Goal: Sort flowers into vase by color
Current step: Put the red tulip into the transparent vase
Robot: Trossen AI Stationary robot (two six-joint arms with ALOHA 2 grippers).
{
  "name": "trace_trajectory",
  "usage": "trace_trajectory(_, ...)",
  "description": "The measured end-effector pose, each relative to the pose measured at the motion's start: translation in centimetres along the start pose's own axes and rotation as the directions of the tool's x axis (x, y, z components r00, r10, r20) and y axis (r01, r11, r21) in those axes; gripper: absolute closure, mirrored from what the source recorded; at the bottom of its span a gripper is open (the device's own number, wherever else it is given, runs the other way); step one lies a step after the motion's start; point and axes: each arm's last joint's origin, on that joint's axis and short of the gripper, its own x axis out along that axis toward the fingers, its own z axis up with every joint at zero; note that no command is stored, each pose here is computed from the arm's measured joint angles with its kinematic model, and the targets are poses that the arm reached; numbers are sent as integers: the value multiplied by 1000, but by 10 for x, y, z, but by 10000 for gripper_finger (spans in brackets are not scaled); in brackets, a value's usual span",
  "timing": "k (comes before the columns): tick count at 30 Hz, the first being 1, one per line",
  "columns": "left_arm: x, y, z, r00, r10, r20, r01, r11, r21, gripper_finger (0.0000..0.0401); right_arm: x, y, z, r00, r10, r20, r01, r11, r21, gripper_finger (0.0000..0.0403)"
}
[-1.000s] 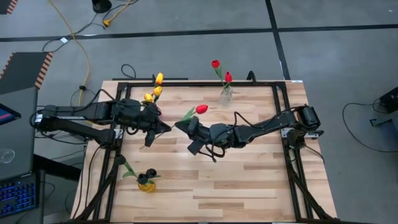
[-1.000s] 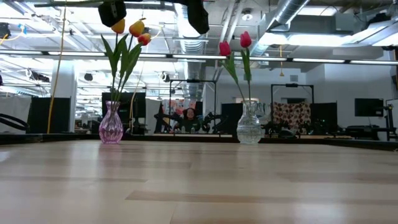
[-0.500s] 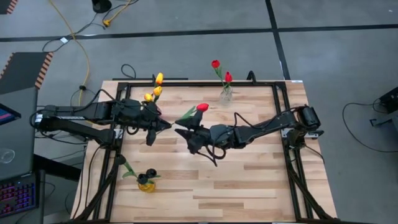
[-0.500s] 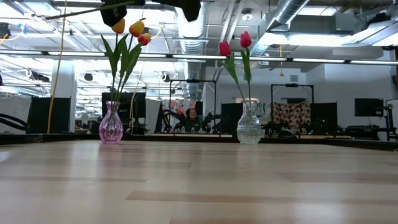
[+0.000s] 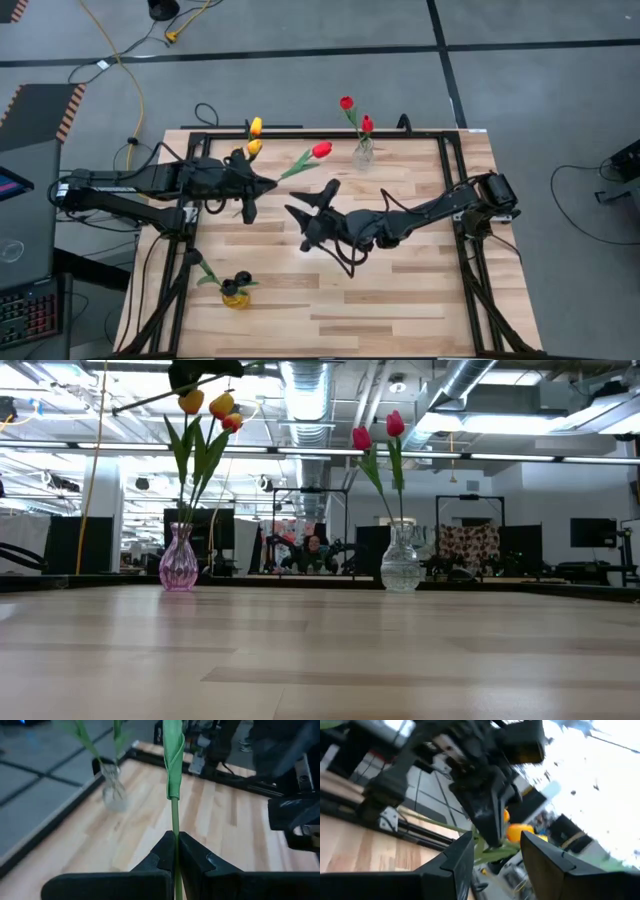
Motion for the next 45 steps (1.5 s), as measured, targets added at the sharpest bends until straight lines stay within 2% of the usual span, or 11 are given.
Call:
trace_trajectory(3,0,-1,4,999,2,47,-5,999,51,401,3,-4,-3,999,-33,-28,36,992,123,217)
trace_trajectory(6,0,-2,9,996,-9,89,0,995,102,401,9,-9,-8,998,-56,-36,64,965,255,220)
trace_trajectory(10,-1,-3,12,992,-17,124,-3,987,160,401,18,-21,-15,994,-106,-41,113,884,453,223)
trace_trajectory(13,-1,-3,13,991,-20,133,-5,983,184,401,25,-28,-21,991,-123,-51,131,829,544,223)
trace_trajectory(15,-1,-3,13,991,-19,133,-7,980,198,401,29,-31,-24,994,-106,-26,101,805,585,223)
trace_trajectory(19,-1,-3,13,991,-20,133,-12,973,232,401,35,-35,-28,997,-36,65,-13,771,637,223)
trace_trajectory(25,-1,-3,13,991,-18,134,-19,962,271,401,41,-43,-34,996,-49,73,-16,710,704,223)
trace_trajectory(35,-1,-3,13,991,-22,133,-19,952,305,401,41,-49,-31,989,-100,109,-12,682,732,231)
trace_trajectory(45,-1,-3,13,991,-22,135,-21,952,307,401,41,-49,-31,988,-88,124,-31,685,727,311)
